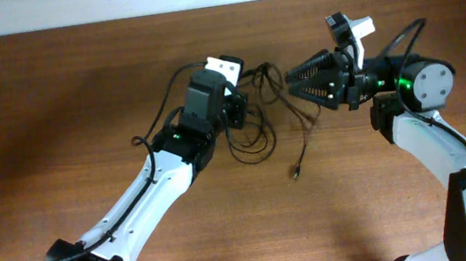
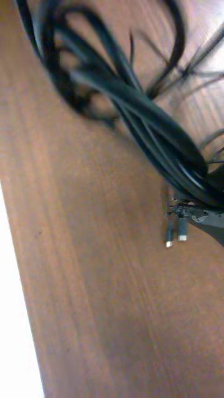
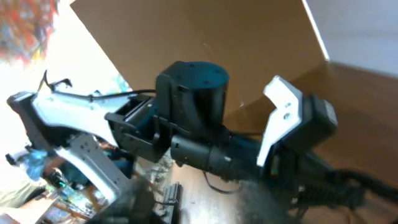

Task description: Untangle cables

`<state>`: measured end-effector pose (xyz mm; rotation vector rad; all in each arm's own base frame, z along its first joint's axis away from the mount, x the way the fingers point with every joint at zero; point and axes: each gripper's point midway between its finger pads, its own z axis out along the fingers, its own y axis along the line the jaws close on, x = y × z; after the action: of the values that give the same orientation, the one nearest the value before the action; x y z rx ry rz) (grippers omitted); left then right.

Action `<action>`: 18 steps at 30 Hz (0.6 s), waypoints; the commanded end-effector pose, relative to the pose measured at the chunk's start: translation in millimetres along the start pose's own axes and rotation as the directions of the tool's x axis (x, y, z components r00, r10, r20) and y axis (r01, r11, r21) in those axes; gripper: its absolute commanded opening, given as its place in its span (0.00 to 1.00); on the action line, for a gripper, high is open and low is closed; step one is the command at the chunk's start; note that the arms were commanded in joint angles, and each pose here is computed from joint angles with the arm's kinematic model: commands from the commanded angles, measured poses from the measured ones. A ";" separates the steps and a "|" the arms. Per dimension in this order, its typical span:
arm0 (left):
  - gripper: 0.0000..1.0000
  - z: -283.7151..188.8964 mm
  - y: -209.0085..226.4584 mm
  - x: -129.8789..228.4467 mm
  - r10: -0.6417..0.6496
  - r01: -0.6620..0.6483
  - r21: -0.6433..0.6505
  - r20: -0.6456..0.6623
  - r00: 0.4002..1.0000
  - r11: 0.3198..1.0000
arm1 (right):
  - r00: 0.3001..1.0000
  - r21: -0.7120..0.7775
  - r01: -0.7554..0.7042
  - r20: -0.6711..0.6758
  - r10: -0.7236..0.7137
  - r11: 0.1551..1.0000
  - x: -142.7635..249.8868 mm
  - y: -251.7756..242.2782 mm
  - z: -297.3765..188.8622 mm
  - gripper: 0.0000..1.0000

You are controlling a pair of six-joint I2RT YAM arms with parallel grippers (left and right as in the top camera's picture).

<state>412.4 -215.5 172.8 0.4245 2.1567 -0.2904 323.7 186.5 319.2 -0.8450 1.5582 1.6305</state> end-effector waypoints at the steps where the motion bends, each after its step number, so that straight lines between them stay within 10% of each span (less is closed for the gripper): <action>1: 0.00 0.1 5.5 -17.8 0.113 -0.111 -0.030 0.071 0.991 0.993 | 0.998 0.008 -0.057 0.007 0.057 0.998 -5.5 -0.8 0.1 0.86; 6: 0.00 -4.4 0.7 -35.1 0.305 -0.302 -0.041 0.135 0.943 0.952 | 0.948 0.065 -0.306 0.114 0.297 0.950 -11.0 -32.5 -2.4 1.00; 18: 0.00 -11.0 -23.4 -55.6 0.553 -0.570 -0.013 0.258 0.792 0.822 | 0.790 0.228 -0.599 0.325 0.520 0.768 8.9 -104.4 -16.4 0.99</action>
<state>426.6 -241.9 218.3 0.9041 1.7526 -0.1142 400.6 175.7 251.0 0.0323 1.9711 1.7777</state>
